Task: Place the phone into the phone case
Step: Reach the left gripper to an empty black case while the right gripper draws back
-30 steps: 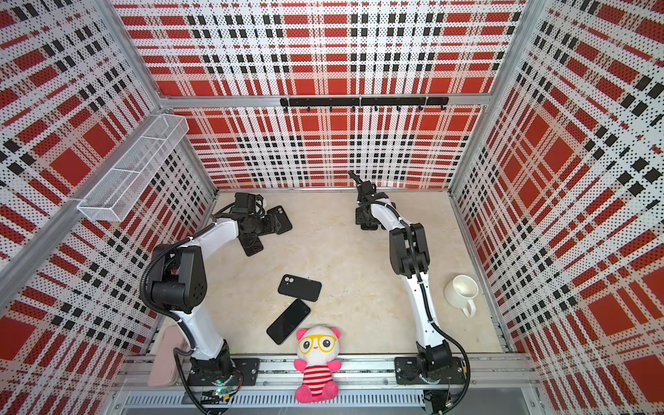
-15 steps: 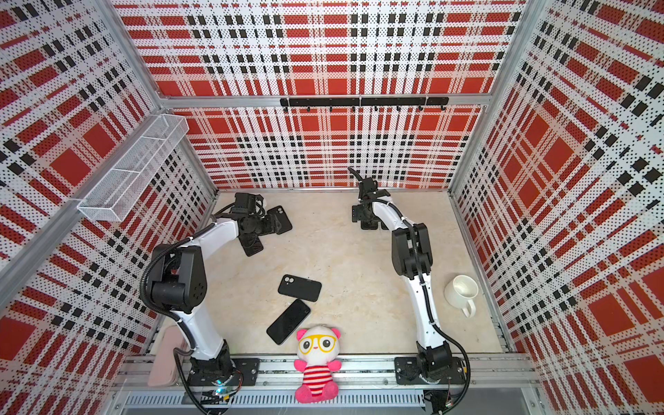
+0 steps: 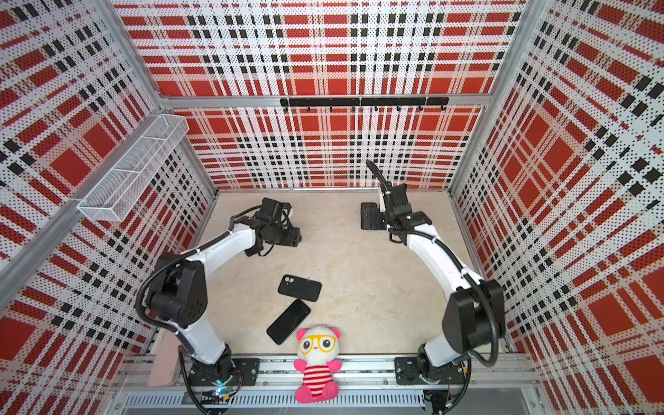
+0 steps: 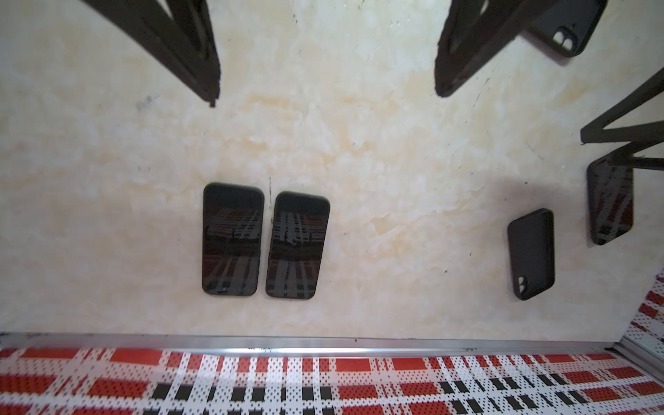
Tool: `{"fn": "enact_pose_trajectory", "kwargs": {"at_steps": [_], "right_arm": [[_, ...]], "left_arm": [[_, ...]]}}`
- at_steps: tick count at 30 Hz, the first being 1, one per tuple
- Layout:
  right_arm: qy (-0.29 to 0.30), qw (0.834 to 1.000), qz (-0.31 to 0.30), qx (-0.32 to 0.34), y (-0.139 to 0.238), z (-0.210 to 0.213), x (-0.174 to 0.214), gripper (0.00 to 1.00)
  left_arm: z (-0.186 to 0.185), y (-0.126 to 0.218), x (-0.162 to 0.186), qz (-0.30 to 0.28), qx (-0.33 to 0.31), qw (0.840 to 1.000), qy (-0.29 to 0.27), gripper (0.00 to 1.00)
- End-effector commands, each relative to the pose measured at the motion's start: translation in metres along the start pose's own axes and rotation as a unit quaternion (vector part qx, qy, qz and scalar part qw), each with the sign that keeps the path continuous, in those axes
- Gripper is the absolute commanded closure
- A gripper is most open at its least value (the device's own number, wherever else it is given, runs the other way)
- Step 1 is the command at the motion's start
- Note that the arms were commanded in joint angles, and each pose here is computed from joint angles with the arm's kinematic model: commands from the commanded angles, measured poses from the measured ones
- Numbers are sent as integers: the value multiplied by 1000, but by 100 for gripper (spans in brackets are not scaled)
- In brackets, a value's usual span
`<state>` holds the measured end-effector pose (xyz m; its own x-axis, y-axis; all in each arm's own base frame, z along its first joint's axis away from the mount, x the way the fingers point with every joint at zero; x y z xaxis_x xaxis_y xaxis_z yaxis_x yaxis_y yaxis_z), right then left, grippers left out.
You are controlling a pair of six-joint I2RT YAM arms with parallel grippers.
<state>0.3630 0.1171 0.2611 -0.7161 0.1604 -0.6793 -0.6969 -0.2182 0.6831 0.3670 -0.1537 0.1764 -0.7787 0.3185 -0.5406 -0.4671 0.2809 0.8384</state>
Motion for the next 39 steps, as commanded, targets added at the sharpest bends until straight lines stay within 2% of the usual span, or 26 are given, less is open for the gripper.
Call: {"fn": "enact_pose_trajectory", "kwargs": {"at_steps": [1,5,8,12,15,17,21,25,39], "right_arm": [[9,999,46,-13,-6,-8,34,9],[-22,996,64,-60,-2,-10,68,12],[-30,995,72,-65,-7,-14,82,14],[-33,993,94,-62,-17,-13,83,16],[-39,993,87,-70,-18,-9,77,17],[-40,993,78,-73,-16,-8,74,18],[-38,994,79,-60,-18,-12,76,18],[-39,995,82,-53,-20,-14,79,18],[-40,995,79,-51,-23,-16,80,19]], "left_arm": [[-13,13,33,38,-5,999,1,27],[-24,15,69,66,2,998,15,25],[-23,16,87,75,1,997,29,25],[-26,11,96,86,12,995,41,25],[-17,5,107,112,-5,991,67,28],[-12,3,113,115,1,989,93,31],[-9,0,119,124,-3,986,108,35],[-10,-4,125,135,-1,985,108,39],[-9,-23,129,158,-8,982,102,65]]}}
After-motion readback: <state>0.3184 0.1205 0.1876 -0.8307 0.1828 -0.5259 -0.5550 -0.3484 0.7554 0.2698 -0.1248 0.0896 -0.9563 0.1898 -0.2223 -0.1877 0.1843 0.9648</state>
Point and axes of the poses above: each gripper's point midway between its finger pads, its own y axis back along the fingers, its own z axis along the line the jaws close on, x = y × z, the point moved 7 cm from there along y, back along the fingers, and after that the axes turned 11 degrees about -y, right-handed, at the moved point
